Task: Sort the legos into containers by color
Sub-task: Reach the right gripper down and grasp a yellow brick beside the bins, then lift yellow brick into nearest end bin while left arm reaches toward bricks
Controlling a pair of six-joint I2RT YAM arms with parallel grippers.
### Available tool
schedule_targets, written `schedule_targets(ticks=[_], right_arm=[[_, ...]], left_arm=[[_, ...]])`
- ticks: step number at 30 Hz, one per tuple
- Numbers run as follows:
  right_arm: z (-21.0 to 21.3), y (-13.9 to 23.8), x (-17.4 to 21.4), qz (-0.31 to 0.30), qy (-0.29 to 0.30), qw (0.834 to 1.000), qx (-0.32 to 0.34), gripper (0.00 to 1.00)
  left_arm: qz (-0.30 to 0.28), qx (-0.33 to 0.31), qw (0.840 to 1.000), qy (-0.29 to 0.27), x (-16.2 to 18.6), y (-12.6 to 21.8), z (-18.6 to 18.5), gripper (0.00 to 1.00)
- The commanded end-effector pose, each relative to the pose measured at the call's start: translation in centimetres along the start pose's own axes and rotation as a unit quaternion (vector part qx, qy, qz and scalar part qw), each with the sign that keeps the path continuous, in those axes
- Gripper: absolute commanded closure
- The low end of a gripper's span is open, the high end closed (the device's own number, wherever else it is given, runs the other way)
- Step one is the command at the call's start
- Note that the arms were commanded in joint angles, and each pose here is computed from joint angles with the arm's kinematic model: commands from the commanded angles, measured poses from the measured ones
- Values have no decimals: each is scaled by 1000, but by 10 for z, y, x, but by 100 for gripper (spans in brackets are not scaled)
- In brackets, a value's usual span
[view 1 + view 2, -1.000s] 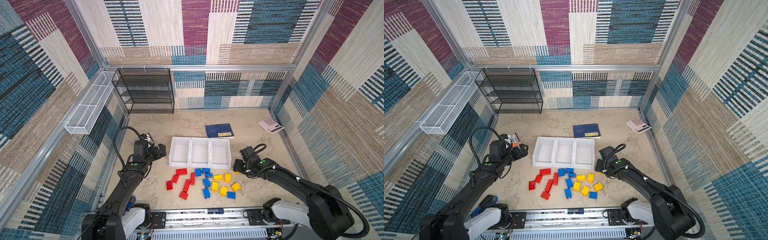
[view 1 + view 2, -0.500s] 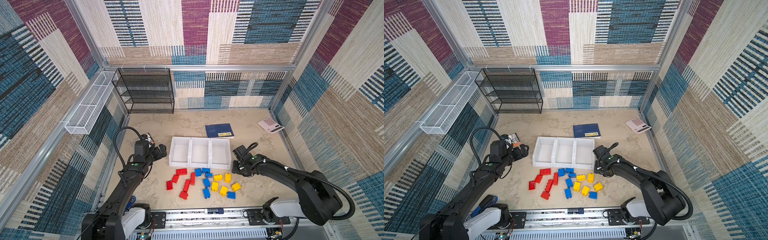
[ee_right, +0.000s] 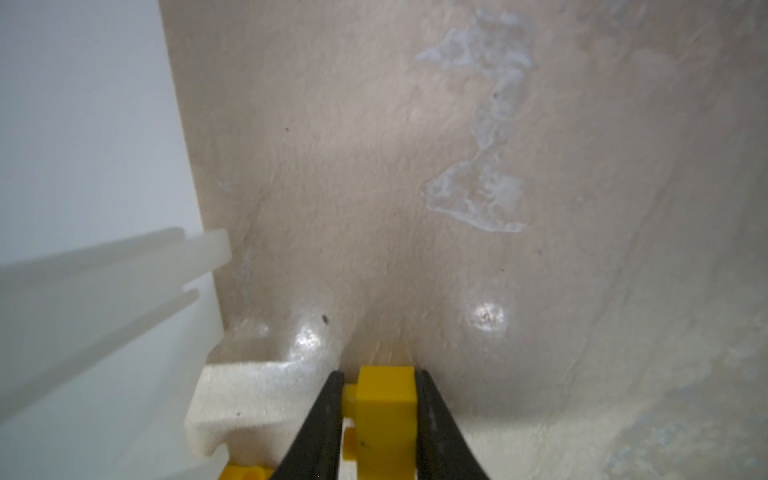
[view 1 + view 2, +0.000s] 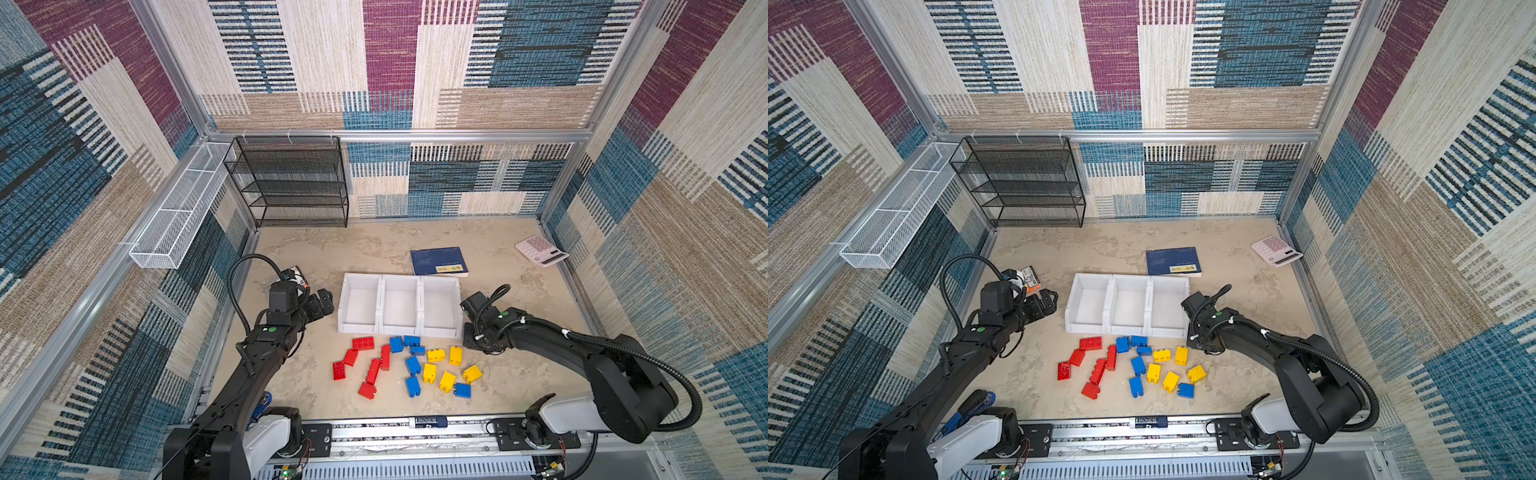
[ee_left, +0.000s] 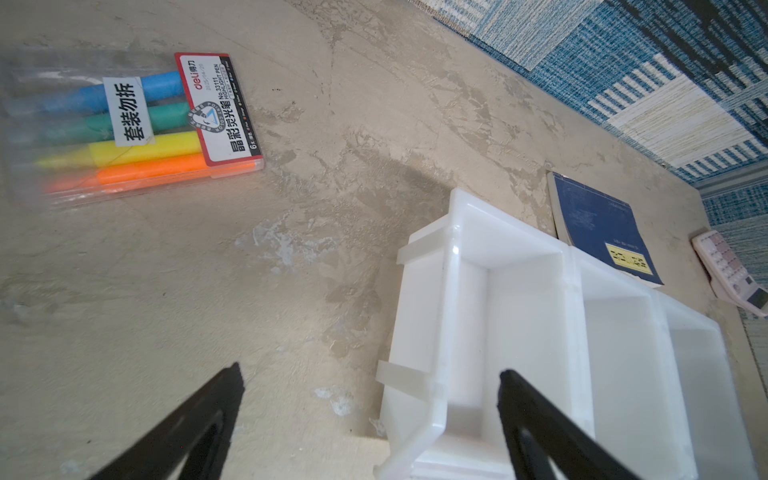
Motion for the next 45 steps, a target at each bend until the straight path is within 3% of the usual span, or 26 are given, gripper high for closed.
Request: schedule_targets(ticks=[1, 7, 18, 30, 33, 38, 45], right_arm=[[-3, 1, 2, 1, -10, 1000, 3, 73], [1, 29, -14, -36, -10, 999, 0, 76], [55, 107, -82, -146, 19, 986, -84, 78], [102, 54, -70, -97, 59, 987, -115, 76], [102, 50, -69, -94, 64, 987, -110, 69], [102, 52, -69, -93, 63, 987, -113, 44], [102, 57, -70, -98, 62, 986, -115, 38]], left_arm=[[9, -1, 1000, 12, 2, 0, 0, 2], [11, -4, 1000, 14, 2, 1, 1, 2], [18, 3, 1000, 22, 5, 2, -1, 4], [26, 14, 999, 33, 13, 4, -3, 5], [30, 13, 999, 32, 14, 3, -3, 5], [35, 18, 999, 31, 15, 1, -6, 6], [44, 34, 998, 18, 17, 1, -14, 7]])
Point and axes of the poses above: each gripper's point midway between its finger pads, its own y axis back along the fingers, its own z axis along the line the jaws close on, x = y × z, the point moved 8 cm from there along y, back along the fingers, and after that the axes turned 4 degrees about -y, right-handed, at the moved point
